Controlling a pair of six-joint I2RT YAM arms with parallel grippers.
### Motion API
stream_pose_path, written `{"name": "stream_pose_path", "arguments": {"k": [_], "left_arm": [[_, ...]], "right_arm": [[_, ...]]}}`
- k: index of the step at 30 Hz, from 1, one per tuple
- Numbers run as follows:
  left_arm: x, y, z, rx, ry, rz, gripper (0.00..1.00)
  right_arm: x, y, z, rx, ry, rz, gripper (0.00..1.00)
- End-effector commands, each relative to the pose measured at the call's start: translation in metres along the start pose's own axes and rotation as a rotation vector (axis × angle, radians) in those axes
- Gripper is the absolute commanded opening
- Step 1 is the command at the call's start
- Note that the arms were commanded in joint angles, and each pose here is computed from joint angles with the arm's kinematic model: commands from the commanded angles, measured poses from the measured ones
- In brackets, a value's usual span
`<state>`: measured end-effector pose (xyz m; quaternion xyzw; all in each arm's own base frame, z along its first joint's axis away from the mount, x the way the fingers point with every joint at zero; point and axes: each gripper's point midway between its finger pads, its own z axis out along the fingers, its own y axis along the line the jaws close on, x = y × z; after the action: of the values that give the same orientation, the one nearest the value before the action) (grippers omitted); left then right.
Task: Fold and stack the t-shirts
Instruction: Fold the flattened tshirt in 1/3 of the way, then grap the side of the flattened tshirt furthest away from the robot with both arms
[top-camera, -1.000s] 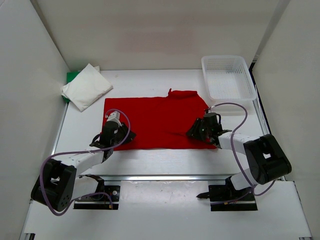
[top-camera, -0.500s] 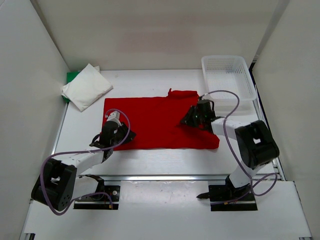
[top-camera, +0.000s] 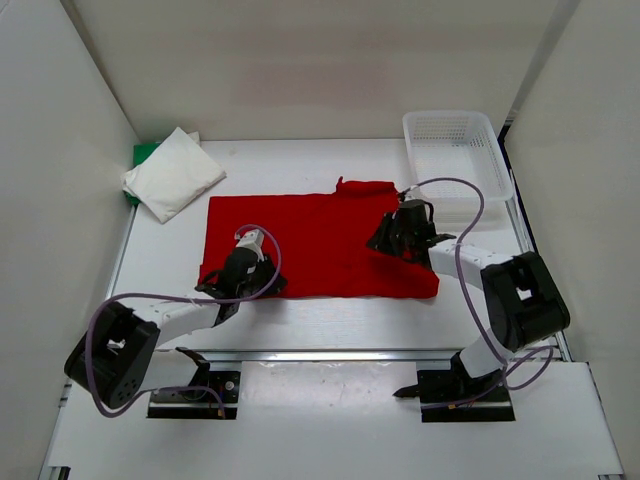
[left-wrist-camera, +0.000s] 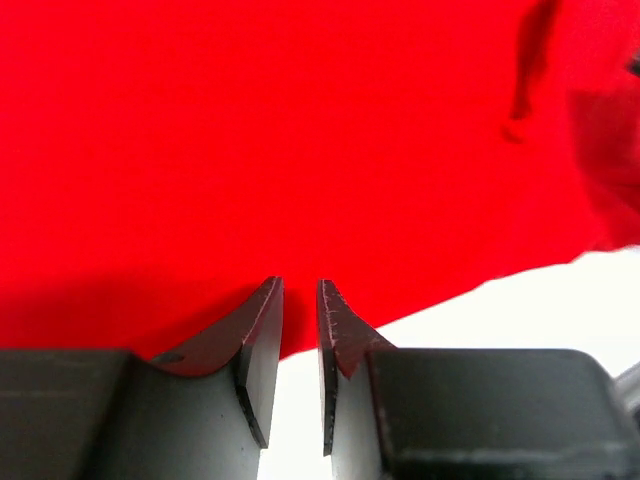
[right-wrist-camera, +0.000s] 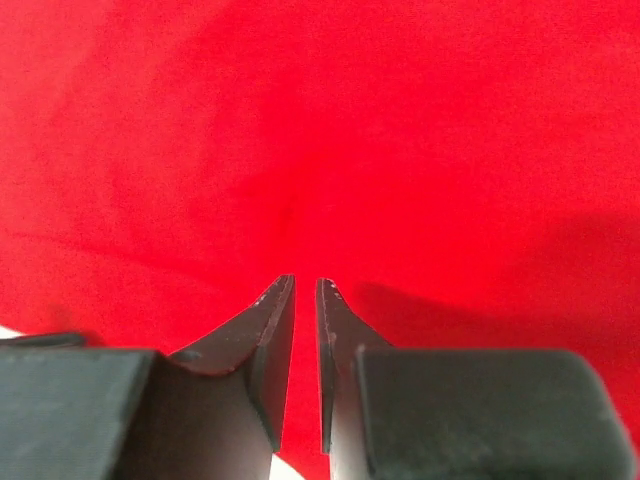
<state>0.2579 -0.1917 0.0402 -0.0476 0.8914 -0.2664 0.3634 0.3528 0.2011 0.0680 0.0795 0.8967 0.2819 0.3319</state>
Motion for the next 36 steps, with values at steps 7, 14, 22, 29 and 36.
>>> {"name": "stream_pose_path", "arguments": {"k": [7,14,22,29,36], "left_arm": [[-0.051,-0.004,-0.007,-0.004,-0.105,-0.017,0.33],[-0.054,-0.001,-0.006,0.011,-0.109,-0.042,0.34],[-0.055,0.002,-0.001,0.024,-0.098,-0.056,0.34],[-0.06,0.003,0.007,0.025,-0.082,-0.075,0.35],[-0.062,0.009,0.009,0.009,-0.088,-0.082,0.34]], "right_arm": [[-0.133,-0.015,0.013,0.087,-0.195,-0.097,0.07],[-0.198,-0.046,0.076,0.168,-0.154,-0.13,0.08],[-0.231,-0.112,0.056,0.452,-0.215,-0.083,0.06],[-0.23,-0.084,0.112,0.362,-0.08,-0.169,0.35],[-0.221,-0.088,0.162,0.308,0.003,-0.138,0.44]]}}
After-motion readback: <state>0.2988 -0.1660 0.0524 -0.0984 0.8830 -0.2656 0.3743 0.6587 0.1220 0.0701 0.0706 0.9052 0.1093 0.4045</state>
